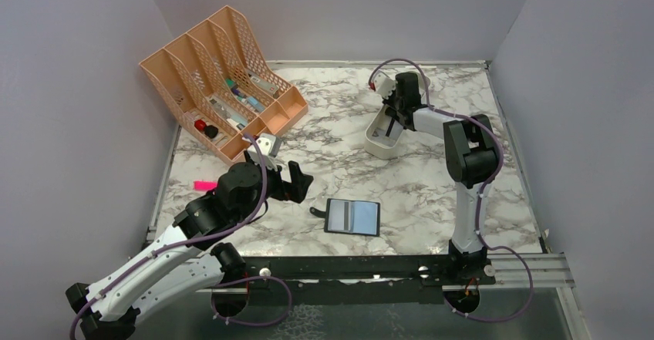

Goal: Put the credit cards into the card holder
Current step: Pick up the credit card from the storage box.

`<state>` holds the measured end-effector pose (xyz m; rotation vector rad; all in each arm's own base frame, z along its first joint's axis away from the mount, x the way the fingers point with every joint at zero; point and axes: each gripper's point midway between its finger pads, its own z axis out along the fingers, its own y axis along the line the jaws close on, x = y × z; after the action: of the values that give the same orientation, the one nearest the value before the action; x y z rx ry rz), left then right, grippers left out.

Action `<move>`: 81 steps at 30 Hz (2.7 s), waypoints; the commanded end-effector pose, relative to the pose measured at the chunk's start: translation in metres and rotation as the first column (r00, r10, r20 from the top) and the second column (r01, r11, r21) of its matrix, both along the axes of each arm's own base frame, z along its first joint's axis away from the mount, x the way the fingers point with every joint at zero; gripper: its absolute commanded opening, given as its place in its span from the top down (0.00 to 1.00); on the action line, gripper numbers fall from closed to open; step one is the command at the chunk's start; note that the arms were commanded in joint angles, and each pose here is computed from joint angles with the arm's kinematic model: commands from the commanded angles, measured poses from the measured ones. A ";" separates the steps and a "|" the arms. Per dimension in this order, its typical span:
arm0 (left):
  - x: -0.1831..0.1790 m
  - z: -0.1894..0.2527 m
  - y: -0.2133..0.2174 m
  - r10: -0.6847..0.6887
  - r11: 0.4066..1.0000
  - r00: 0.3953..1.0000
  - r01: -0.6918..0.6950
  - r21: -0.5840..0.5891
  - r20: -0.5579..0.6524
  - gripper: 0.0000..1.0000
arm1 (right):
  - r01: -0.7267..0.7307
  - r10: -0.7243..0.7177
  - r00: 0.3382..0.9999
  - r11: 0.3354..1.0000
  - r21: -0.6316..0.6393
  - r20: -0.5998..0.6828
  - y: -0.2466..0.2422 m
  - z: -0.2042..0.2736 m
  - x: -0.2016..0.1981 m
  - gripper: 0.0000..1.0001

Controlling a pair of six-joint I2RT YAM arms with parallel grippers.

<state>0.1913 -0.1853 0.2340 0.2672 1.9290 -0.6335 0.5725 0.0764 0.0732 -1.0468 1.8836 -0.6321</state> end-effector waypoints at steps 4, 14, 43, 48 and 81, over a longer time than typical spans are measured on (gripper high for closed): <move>0.002 -0.001 0.004 0.021 1.000 1.000 -0.021 -0.001 0.009 0.01 | 0.032 -0.035 0.997 0.999 0.033 0.066 -0.009 0.035 0.006 0.75; 0.002 0.000 0.004 0.021 1.000 1.000 -0.021 -0.003 0.011 0.01 | 0.027 -0.029 0.998 0.999 0.047 0.056 -0.010 0.042 0.004 0.74; 0.001 -0.002 0.004 0.021 1.000 1.000 -0.021 -0.002 0.009 0.01 | 0.009 -0.012 0.999 0.997 0.075 0.039 -0.006 0.055 0.002 0.79; 0.002 -0.002 0.004 0.020 1.000 1.000 -0.020 -0.001 0.007 0.01 | -0.010 0.008 1.000 0.997 0.082 0.023 -0.002 0.056 -0.001 0.87; -0.005 -0.012 -0.016 -0.008 0.995 0.994 -0.003 -0.101 -0.109 0.10 | -0.074 0.243 0.968 0.520 0.851 -0.064 0.114 0.205 -0.143 0.99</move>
<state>0.1921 -0.1889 0.2132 0.2346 1.9972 -0.6300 0.4816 0.1460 0.2416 -0.7323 1.8875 0.1098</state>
